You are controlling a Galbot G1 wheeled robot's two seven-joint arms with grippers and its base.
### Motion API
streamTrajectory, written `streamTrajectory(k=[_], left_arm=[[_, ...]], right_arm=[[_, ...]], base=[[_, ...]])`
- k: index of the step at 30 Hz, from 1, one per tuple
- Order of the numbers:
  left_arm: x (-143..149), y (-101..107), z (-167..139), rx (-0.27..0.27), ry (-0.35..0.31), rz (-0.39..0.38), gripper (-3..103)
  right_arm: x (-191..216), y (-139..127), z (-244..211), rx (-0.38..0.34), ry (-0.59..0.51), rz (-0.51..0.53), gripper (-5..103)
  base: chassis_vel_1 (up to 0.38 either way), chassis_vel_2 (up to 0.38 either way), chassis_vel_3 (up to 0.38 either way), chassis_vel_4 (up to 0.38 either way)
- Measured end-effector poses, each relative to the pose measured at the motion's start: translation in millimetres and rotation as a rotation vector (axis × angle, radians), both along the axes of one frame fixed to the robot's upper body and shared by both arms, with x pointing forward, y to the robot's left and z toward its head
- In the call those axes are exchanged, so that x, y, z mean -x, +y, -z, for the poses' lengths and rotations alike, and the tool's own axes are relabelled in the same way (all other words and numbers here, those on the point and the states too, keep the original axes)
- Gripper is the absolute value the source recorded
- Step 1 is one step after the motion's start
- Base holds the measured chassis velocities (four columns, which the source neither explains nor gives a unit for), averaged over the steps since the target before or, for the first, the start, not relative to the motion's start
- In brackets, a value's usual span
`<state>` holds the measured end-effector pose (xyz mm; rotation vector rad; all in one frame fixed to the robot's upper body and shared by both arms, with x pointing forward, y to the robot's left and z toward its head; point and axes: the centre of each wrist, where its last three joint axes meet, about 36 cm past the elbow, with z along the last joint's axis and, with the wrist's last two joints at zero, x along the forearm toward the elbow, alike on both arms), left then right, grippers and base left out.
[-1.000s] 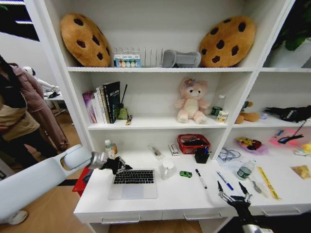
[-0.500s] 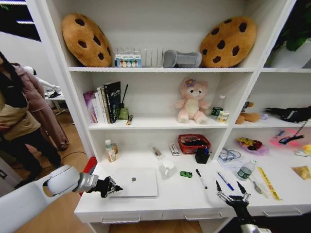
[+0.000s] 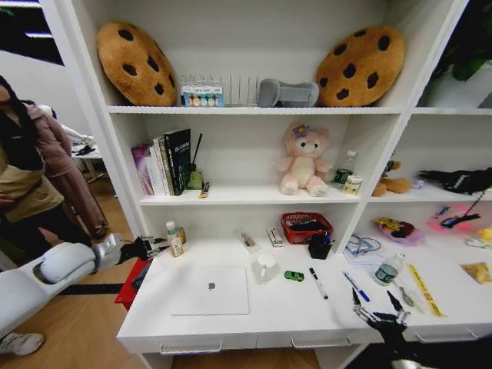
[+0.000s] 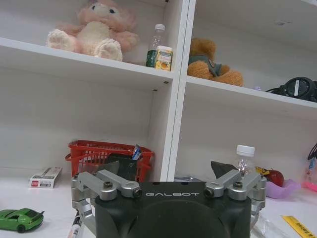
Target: Organize the objects on the table.
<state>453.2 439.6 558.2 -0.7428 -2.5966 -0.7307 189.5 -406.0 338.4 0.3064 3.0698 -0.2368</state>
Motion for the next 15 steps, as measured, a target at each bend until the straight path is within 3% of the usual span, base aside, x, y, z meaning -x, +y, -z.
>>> streamTrajectory(k=[1,3,5,7,9,10,12,14,15], left_arm=[[0.0,0.0,0.0,0.0,0.0,0.0,43],[-0.3,1.9,0.7,0.11,-0.049,-0.166,54],[-0.1,3.1,-0.1,0.128,-0.057,-0.189,54],[7.9,12.5,4.6,0.204,-0.087,-0.303,64],[23.0,19.9,7.9,0.26,-0.103,-0.376,76],[23.0,19.9,7.9,0.26,-0.103,-0.376,76],[43.4,30.1,8.7,0.293,-0.125,-0.453,86],[52.9,33.3,7.9,0.308,-0.137,-0.482,92],[79.0,35.4,8.9,0.354,-0.15,-0.545,96]], right_arm=[[0.0,0.0,0.0,0.0,0.0,0.0,100],[-6.0,0.6,-3.7,-0.002,0.003,-0.01,100],[-6.9,0.8,-4.4,-0.002,0.004,-0.013,100],[-9.6,0.1,-7.0,-0.001,0.009,-0.025,100],[-11.3,-2.6,-8.5,-0.001,0.01,-0.03,100],[-11.3,-2.6,-8.5,-0.001,0.01,-0.03,100],[-13.6,-6.2,-9.8,-0.003,0.013,-0.032,100],[-15.2,-7.5,-10.6,-0.002,0.013,-0.032,100],[-19.2,-8.5,-12.0,-0.001,0.014,-0.038,100]], base=[[0.0,0.0,0.0,0.0],[0.0,0.0,0.0,0.0],[0.0,0.0,0.0,0.0],[0.0,0.0,0.0,0.0],[0.0,0.0,0.0,0.0],[0.0,0.0,0.0,0.0],[0.0,0.0,0.0,0.0],[0.0,0.0,0.0,0.0],[0.0,0.0,0.0,0.0]])
